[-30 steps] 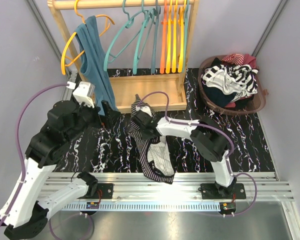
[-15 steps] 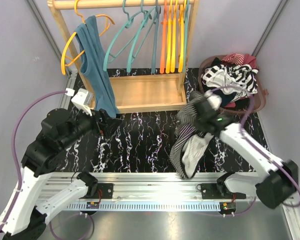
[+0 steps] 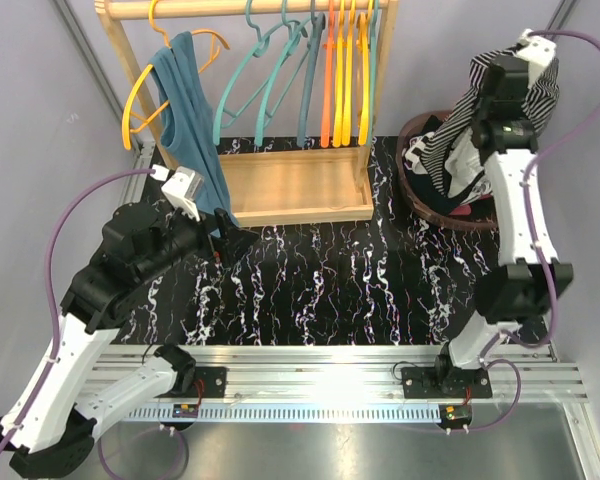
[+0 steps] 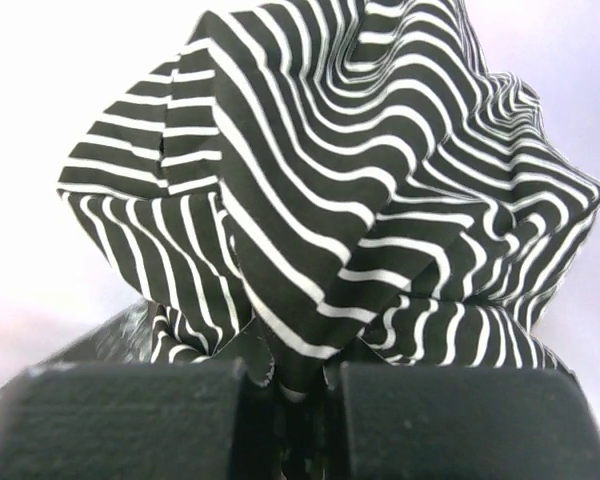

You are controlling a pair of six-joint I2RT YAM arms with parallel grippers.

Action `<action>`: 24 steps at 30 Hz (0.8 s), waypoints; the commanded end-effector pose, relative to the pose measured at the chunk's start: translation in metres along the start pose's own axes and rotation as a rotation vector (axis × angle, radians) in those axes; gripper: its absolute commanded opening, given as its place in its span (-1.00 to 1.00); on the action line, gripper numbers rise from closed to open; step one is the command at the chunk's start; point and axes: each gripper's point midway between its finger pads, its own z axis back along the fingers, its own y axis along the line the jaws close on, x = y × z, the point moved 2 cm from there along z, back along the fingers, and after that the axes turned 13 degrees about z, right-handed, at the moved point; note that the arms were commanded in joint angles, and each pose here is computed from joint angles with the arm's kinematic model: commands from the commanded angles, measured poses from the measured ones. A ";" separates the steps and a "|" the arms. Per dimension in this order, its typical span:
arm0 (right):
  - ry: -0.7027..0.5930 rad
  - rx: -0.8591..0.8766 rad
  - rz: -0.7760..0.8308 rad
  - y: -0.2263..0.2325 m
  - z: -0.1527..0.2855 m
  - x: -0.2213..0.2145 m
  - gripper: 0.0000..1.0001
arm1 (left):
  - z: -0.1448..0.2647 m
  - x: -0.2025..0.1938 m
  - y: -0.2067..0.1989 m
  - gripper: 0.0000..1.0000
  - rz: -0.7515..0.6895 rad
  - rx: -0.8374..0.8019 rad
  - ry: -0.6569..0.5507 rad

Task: Remove the tank top from the hanger

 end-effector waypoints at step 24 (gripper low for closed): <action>0.656 0.144 -0.011 0.040 -0.098 -0.199 0.98 | 0.042 0.068 0.043 0.98 -0.087 0.436 -0.185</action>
